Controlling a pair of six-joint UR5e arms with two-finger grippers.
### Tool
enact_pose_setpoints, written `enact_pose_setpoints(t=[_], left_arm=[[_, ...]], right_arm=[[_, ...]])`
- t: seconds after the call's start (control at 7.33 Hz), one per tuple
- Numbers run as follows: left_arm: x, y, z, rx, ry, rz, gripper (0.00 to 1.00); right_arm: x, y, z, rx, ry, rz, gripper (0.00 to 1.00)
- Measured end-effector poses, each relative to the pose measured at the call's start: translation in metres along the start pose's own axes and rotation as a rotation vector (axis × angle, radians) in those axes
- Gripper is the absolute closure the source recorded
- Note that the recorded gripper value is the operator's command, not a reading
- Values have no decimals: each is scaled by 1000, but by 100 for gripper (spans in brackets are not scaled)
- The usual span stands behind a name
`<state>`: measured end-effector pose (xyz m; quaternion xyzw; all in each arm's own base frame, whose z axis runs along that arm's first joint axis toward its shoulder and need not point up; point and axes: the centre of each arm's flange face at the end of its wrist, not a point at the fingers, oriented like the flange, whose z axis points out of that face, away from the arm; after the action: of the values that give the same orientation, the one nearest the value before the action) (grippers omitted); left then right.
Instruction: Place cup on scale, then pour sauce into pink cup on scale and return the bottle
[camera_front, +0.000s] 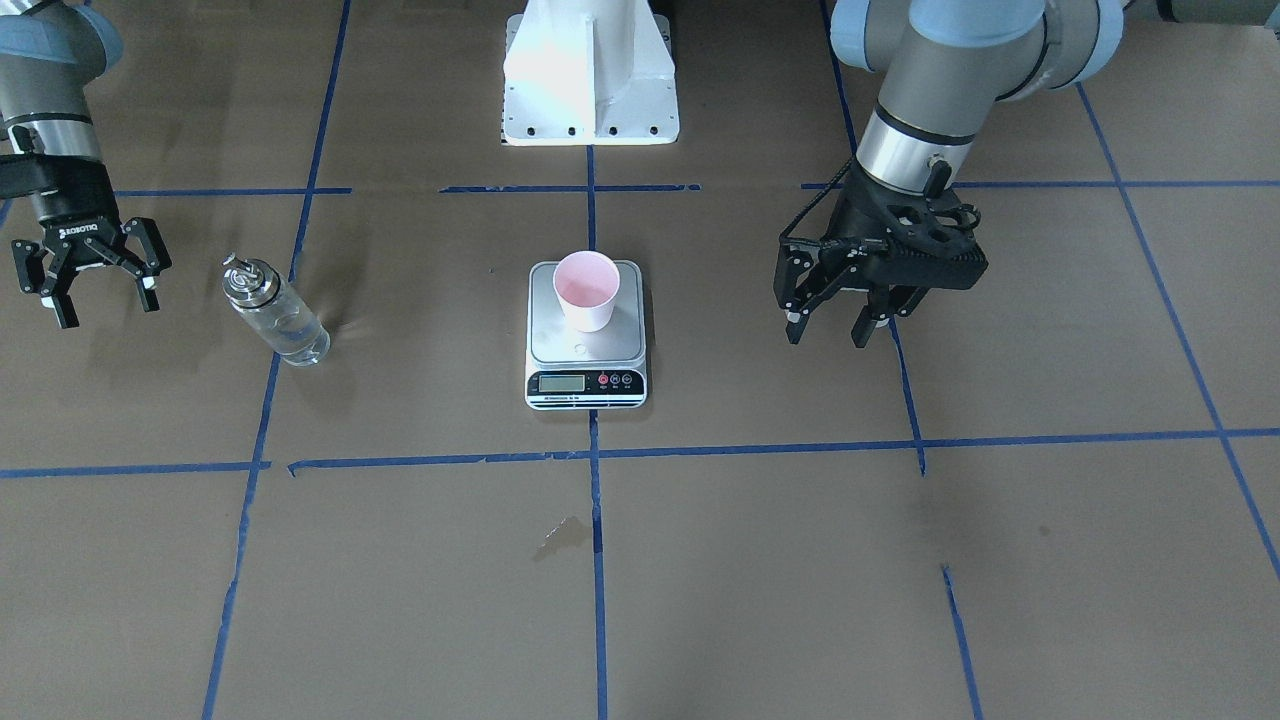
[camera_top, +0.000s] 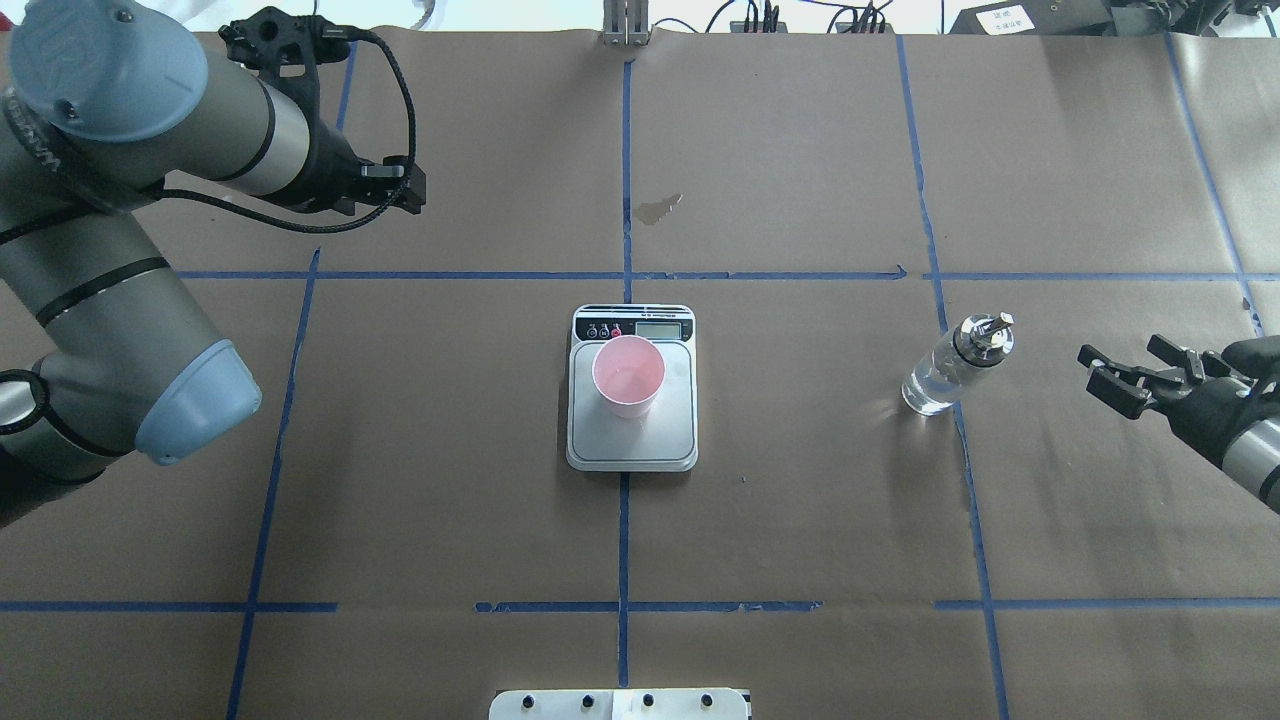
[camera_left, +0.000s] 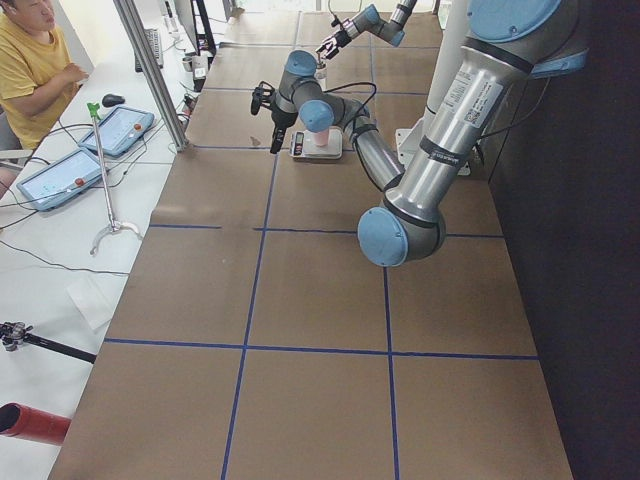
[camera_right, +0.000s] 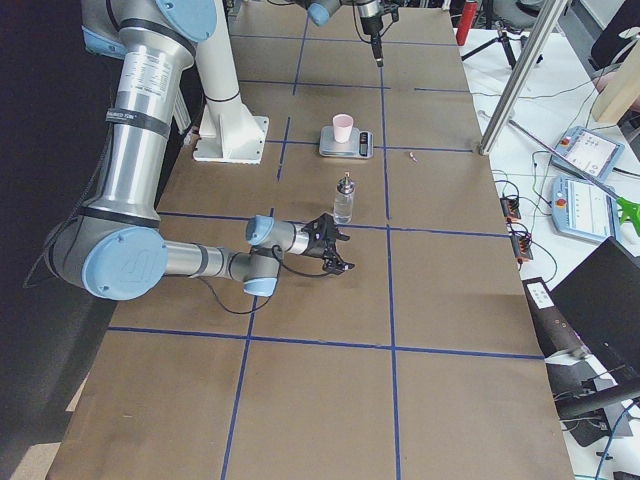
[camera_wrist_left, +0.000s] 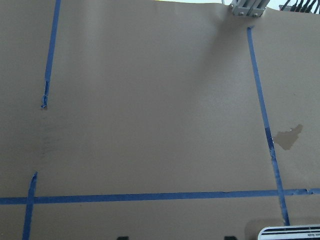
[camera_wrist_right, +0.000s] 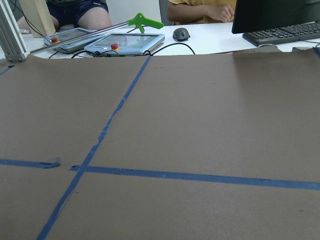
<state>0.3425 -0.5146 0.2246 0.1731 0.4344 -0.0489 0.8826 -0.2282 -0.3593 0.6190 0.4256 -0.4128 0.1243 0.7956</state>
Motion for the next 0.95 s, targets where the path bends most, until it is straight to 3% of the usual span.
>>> enact_pose_setpoints(t=[0.41, 0.68, 0.82, 0.95], left_arm=[[-45, -10, 4, 2, -55, 117, 29], [-118, -34, -12, -18, -90, 202, 23], [-161, -44, -24, -46, -88, 245, 0], [-204, -52, -35, -70, -80, 281, 0]], right_arm=[[42, -94, 35, -260, 19, 125, 0], [63, -167, 45, -416, 37, 179, 0], [77, -182, 43, -480, 43, 151, 0], [86, -188, 42, -544, 49, 127, 0]])
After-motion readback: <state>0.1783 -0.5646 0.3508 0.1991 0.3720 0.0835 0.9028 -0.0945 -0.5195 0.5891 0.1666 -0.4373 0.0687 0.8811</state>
